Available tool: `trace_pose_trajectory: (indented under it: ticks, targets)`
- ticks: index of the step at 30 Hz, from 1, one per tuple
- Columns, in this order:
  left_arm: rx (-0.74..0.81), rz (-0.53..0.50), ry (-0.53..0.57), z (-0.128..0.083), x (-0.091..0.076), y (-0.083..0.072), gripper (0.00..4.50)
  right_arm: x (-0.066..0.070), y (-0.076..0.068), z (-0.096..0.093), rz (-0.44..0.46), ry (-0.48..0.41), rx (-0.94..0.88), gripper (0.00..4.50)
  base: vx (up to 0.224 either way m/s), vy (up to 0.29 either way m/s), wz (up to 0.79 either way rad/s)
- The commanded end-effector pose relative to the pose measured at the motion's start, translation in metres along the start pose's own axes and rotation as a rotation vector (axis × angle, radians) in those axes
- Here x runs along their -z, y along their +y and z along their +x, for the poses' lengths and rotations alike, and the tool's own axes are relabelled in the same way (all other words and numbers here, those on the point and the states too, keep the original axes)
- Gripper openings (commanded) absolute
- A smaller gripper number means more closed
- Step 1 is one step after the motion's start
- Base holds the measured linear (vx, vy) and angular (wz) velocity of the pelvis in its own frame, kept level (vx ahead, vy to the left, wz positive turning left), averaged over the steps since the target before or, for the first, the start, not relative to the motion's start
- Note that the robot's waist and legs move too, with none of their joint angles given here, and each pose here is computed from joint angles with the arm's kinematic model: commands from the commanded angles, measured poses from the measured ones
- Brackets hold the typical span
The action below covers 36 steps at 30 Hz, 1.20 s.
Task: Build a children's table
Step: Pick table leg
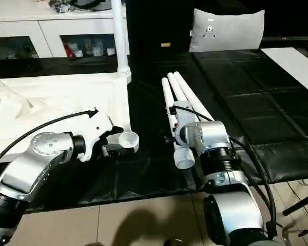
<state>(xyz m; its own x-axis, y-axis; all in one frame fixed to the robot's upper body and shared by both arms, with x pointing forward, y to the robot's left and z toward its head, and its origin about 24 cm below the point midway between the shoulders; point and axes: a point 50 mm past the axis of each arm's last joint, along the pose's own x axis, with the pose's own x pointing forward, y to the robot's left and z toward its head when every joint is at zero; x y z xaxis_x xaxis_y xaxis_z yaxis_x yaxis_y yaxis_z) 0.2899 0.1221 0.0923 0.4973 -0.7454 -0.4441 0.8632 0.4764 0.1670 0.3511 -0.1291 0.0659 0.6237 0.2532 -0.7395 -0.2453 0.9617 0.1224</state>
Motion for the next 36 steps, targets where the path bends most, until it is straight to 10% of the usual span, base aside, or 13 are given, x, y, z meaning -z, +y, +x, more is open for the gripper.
trace_pose_trajectory:
  ticks: [1, 25, 36]
  targets:
    - [-0.003, 0.016, 0.004, 0.001, 0.000, -0.001, 4.20, 0.006, -0.001, 0.000, 0.001, 0.022, -0.002, 3.70, 0.000, 0.000, 0.00]
    - [-0.015, 0.032, 0.009, 0.005, -0.002, 0.002, 4.20, 0.016, 0.001, 0.003, 0.006, 0.032, -0.004, 1.95, 0.000, 0.000, 0.00]
    - [-0.123, -0.017, -0.113, 0.010, -0.019, 0.016, 4.20, -0.007, -0.004, -0.004, 0.108, -0.144, -0.017, 1.86, 0.000, 0.000, 0.00]
